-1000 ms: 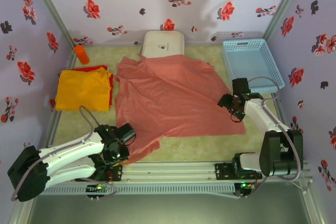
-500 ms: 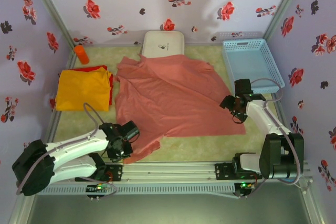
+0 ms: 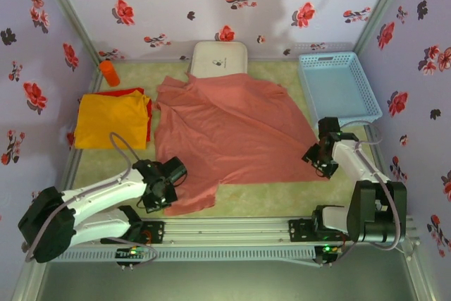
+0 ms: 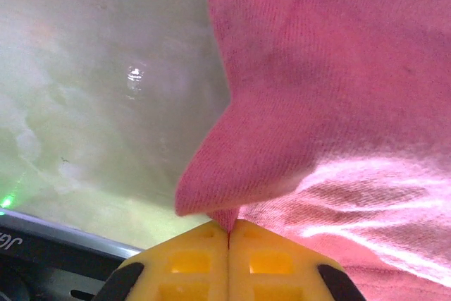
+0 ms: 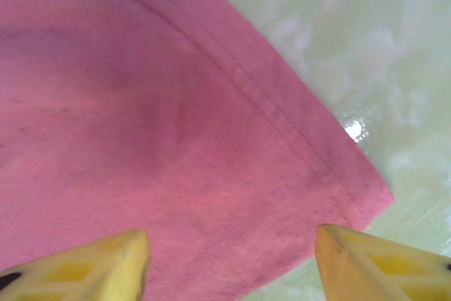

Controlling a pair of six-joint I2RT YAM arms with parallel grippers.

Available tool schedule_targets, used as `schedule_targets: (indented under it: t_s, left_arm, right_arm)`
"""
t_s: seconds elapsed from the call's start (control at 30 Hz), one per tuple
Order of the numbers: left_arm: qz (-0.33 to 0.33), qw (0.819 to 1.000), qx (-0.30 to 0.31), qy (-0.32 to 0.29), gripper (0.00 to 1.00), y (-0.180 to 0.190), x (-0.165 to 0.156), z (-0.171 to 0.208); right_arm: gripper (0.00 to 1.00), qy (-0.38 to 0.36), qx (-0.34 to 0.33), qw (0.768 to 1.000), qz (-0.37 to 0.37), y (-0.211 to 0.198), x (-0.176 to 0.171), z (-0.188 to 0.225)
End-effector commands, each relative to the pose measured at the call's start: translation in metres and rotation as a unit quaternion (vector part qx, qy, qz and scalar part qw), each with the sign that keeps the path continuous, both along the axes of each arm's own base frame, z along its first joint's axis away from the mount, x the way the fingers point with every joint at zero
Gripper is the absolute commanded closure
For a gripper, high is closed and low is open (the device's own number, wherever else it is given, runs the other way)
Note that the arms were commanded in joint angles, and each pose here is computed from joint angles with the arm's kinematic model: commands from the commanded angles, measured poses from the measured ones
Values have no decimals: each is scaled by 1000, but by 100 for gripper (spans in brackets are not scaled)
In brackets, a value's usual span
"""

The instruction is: Fold and stack the t-shirts

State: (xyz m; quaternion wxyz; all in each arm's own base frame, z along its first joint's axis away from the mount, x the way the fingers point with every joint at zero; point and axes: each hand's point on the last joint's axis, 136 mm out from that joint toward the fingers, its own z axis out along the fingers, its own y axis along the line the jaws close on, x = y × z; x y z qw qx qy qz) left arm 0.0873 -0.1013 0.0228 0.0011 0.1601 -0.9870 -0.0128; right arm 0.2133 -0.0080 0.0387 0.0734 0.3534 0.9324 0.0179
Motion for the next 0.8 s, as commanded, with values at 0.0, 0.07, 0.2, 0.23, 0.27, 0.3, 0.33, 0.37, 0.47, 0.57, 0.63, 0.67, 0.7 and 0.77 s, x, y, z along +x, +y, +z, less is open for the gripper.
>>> schedule_targets:
  t_s: [0.0, 0.07, 0.2, 0.23, 0.27, 0.3, 0.33, 0.37, 0.47, 0.57, 0.63, 0.67, 0.7, 0.77]
  left_arm:
    - [-4, 1000, 16, -9, 100, 8, 3, 5]
    - [-17, 1000, 4, -12, 100, 2, 5, 5]
    - [-31, 999, -12, -17, 100, -7, 10, 6]
    - [-32, 999, -12, -17, 100, -8, 10, 5]
    - [-33, 999, -12, -17, 100, -8, 10, 5]
    - [-35, 999, -9, -16, 100, -8, 11, 5]
    - [-37, 999, -7, -16, 100, -8, 12, 5]
    - [-39, 999, -3, -13, 100, -8, 12, 5]
    - [-48, 999, 3, -11, 100, -10, 15, 7]
    - [-52, 998, 8, -17, 100, -11, 20, 10]
    - [-52, 998, 10, -22, 100, -11, 23, 12]
    - [-52, 998, 10, -24, 100, -11, 24, 13]
    - [-51, 998, 9, -25, 100, -11, 25, 13]
    - [-50, 998, 14, -26, 100, -8, 27, 16]
  right_arm:
    - [41, 18, -13, 999, -37, -11, -10, -7]
    - [44, 20, -19, 999, -46, -15, -14, -12]
    - [49, 29, -21, 997, -62, -19, -22, -21]
    - [50, 29, -20, 997, -65, -20, -24, -23]
    - [52, 28, -19, 997, -68, -21, -24, -24]
    - [54, 31, -16, 997, -71, -21, -26, -27]
    - [56, 30, -14, 997, -73, -21, -25, -29]
    - [57, 29, -13, 997, -74, -21, -24, -30]
    - [60, 32, -7, 997, -75, -21, -21, -35]
    - [65, 33, -1, 997, -75, -19, -18, -40]
    - [69, 27, -1, 997, -73, -20, -15, -40]
    - [72, 23, -1, 997, -73, -20, -13, -39]
    - [79, 20, -1, 997, -71, -20, -11, -38]
    - [91, 10, 1, 998, -64, -20, -5, -34]
